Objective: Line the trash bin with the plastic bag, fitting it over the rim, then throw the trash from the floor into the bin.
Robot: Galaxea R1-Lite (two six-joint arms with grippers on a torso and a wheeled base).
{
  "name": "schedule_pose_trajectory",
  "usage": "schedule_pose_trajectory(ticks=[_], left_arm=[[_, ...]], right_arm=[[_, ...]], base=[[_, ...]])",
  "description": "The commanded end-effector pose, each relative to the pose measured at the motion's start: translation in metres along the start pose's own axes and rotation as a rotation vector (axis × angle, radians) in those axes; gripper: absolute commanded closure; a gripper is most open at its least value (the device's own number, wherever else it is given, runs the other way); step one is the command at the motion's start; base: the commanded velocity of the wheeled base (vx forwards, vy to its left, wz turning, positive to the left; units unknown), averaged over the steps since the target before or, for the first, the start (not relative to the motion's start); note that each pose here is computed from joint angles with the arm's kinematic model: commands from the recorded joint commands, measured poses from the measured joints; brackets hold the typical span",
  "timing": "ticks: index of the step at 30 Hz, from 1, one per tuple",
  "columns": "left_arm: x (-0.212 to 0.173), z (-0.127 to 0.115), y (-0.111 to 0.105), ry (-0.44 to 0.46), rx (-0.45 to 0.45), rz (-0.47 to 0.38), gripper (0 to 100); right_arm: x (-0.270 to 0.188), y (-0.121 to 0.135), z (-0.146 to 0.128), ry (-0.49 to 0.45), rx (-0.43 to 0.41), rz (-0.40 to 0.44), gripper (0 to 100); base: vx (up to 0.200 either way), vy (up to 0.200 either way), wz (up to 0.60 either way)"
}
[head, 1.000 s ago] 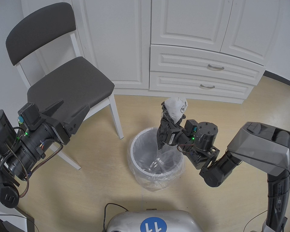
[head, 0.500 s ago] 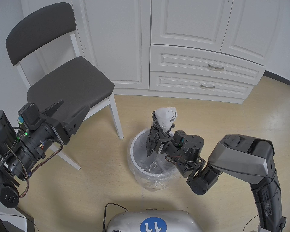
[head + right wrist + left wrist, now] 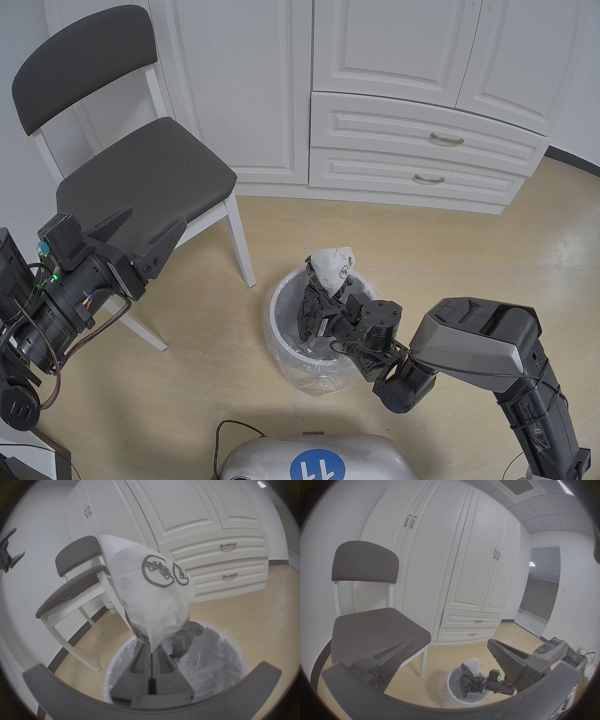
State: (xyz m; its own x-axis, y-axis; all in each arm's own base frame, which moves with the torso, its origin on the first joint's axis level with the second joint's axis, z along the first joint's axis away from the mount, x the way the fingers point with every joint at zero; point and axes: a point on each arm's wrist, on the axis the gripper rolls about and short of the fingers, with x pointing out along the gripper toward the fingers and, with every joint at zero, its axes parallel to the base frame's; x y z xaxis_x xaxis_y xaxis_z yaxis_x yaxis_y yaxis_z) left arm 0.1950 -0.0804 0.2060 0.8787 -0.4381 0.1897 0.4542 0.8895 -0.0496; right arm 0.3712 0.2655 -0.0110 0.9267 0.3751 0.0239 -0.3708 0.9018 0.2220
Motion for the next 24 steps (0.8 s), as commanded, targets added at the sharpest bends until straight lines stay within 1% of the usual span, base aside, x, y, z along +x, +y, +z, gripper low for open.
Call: schedule_pose_trajectory(ticks=[1,8,15,24], left_arm=[[0.001,-0.001,0.000,0.003,-0.001,0.000,0],[0.001,-0.001,0.000,0.004,-0.001,0.000,0],[0.001,-0.002,0.000,0.006,-0.001,0.000,0],[0.001,-0.002,0.000,0.006,-0.001,0.003,0]], right_arm=[[0.003,-0.001,-0.020,0.023,-0.004,0.000,100],[0.015,-0.007,-0.027,-0.009,0.002,-0.018,100],[0.013,-0.010,-0.036,0.027,-0.009,-0.029,100],[0.012,-0.012,-0.038,0.042,-0.019,-0.037,100]], base=[[0.000,0.000,0.00],[0.000,0.000,0.00],[0.000,0.000,0.00],[0.000,0.000,0.00]])
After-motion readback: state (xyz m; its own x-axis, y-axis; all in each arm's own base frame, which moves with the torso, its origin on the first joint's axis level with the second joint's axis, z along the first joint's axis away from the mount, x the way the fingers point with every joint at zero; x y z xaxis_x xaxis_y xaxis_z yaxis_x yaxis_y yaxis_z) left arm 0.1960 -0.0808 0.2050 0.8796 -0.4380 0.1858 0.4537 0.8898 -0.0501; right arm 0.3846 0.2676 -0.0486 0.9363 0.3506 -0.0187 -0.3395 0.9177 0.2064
